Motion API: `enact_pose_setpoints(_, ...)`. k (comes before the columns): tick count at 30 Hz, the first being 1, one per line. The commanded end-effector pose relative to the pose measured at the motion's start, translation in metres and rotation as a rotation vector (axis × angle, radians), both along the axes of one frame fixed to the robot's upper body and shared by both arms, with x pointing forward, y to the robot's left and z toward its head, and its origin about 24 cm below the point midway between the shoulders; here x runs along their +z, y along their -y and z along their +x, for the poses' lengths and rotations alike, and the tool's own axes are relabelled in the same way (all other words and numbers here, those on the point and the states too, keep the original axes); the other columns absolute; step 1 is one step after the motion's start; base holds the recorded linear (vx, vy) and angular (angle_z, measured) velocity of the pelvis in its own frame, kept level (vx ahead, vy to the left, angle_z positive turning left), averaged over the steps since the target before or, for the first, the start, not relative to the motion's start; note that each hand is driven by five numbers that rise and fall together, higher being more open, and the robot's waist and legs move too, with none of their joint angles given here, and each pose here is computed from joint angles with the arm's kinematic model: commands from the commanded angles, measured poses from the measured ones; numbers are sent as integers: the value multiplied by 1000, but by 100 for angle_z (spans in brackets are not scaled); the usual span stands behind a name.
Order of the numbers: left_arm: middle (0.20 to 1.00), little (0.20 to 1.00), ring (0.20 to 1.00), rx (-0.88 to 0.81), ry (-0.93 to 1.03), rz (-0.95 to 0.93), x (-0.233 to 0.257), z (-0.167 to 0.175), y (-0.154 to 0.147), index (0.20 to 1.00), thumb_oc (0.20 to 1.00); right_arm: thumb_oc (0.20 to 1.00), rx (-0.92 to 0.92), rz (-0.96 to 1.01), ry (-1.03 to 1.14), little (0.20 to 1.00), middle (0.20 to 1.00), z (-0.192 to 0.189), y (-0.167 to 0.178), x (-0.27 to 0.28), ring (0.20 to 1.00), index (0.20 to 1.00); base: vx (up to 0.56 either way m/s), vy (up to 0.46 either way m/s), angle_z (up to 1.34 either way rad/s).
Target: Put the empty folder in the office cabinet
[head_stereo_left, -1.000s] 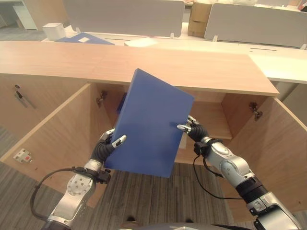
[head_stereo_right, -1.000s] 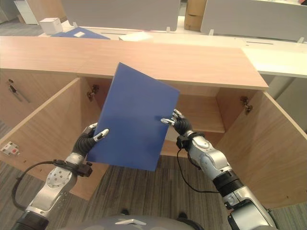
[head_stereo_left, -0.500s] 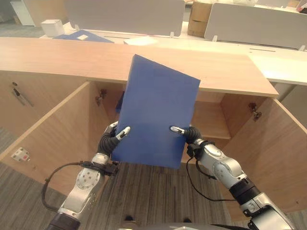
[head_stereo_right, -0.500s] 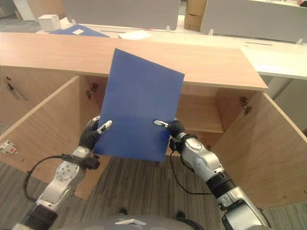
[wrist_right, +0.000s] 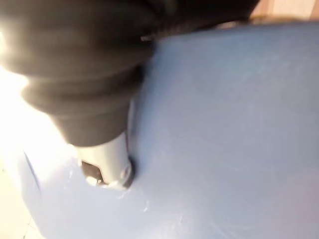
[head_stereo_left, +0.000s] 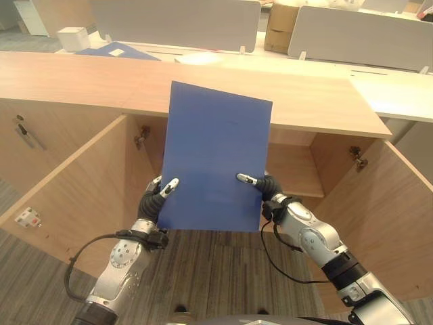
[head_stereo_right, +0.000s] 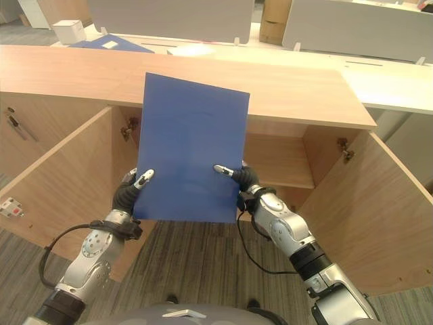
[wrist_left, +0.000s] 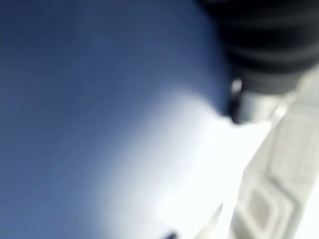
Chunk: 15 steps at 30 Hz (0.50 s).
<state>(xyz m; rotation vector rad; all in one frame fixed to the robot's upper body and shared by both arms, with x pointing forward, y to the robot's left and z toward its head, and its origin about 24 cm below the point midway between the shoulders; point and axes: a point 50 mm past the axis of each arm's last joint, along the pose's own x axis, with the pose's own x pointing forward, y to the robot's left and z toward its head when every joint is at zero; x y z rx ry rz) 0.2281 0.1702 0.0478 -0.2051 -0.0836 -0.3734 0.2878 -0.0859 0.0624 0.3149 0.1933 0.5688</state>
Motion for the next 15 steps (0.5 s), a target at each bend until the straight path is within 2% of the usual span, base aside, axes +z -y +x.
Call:
enact_pose_setpoints(1, 1000, 1000, 1000, -26, 205, -85, 38, 14, 15, 1000, 1000, 200, -53, -120, 287, 200, 200, 19, 4, 49, 200, 200, 0, 0, 0)
enact_pose_setpoints(6, 1000, 1000, 1000, 137, 184, -76, 36, 14, 3, 1000, 1000, 200, -97, -252, 364, 200, 200, 21, 16, 49, 200, 200, -8, 0, 0)
enact_pose_setpoints(7, 1000, 1000, 1000, 309, 106, -86, 25, 13, -13, 1000, 1000, 200, -112, -310, 356, 200, 200, 16, 26, 40, 200, 200, -32, -2, 1)
enact_pose_setpoints(8, 1000, 1000, 1000, 323, 97, -82, 24, 13, -14, 1000, 1000, 200, -113, -314, 350, 200, 200, 16, 27, 38, 200, 200, -47, -10, 4)
enact_pose_setpoints(9, 1000, 1000, 1000, 434, 5, -62, 8, 10, -26, 1000, 1000, 200, -125, -356, 324, 200, 200, 9, 34, 25, 200, 200, -21, -10, 6)
enact_pose_setpoints(15, 1000, 1000, 1000, 524, -247, 13, -43, -16, -47, 1000, 1000, 200, -124, -397, 197, 200, 200, -20, 50, -22, 200, 200, -37, -14, 9)
